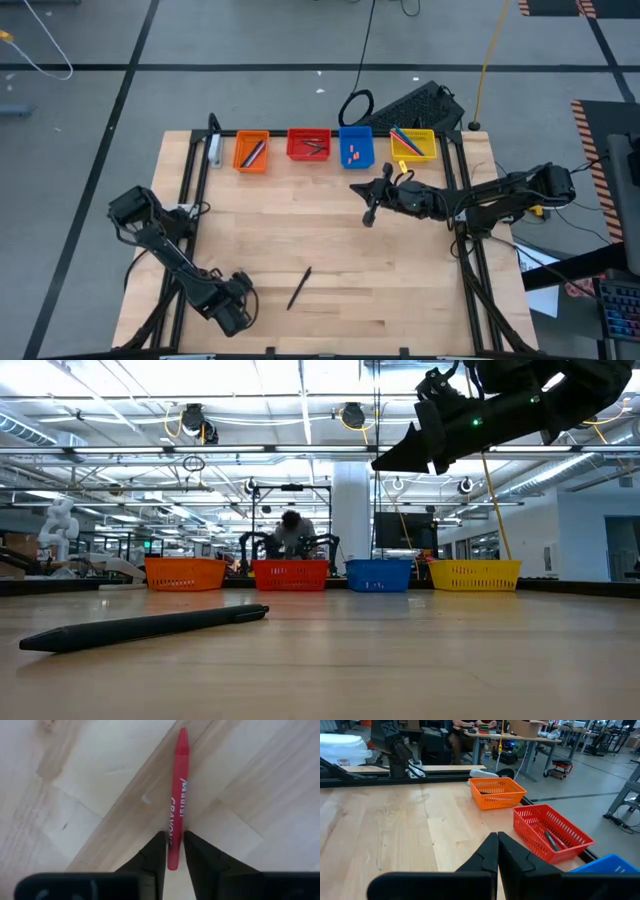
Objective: Sort crayons/erasers/pens/pencils in bins
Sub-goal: Put the red crayon into the red basket
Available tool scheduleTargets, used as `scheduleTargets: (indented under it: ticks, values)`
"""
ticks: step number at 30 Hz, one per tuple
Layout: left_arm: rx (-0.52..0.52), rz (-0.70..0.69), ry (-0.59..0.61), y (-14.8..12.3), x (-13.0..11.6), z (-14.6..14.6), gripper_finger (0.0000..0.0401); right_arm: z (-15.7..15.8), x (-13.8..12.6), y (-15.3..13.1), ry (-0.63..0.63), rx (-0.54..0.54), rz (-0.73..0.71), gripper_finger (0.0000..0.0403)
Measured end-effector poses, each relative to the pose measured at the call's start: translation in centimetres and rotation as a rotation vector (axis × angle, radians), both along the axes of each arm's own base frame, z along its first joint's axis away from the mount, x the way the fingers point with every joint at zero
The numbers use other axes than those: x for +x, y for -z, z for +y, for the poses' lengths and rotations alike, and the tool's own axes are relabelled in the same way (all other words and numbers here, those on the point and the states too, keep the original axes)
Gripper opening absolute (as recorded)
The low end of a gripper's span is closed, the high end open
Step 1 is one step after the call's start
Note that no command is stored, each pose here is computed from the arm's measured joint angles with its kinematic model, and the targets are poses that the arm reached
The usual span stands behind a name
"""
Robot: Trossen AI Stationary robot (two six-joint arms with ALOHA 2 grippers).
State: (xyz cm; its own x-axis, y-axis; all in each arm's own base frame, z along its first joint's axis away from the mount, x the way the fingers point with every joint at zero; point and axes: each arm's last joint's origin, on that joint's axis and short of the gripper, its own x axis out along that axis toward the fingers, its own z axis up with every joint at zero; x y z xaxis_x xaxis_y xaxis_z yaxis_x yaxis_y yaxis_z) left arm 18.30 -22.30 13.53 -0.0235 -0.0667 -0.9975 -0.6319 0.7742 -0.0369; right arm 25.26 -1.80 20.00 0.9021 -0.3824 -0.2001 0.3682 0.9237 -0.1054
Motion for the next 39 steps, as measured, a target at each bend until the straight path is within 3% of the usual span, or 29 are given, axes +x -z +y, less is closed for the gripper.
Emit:
scheduleTargets:
  ticks: [10, 19, 31, 39]
  values:
    - [-0.05, 0.014, 0.095, 0.0, 0.4, 0.1, 0.002, 0.0, 0.0, 0.0, -0.001, 0.0, 0.001, 0.0]
    - [-0.078, -0.064, 0.112, -2.1, 0.4, 0.7, 0.0025, 0.0, 0.0, 0.0, -0.001, 0.0, 0.003, 0.0]
    - [0.033, -0.234, 0.089, -3.7, 0.9, 2.0, 0.002, 0.0, 0.0, 0.0, -0.004, 0.001, 0.005, 0.0]
    - [0.182, -0.4, 0.125, -3.7, 3.2, 3.9, 0.0019, 0.3, 0.8, 1.2, -0.118, 0.057, 0.012, 0.0]
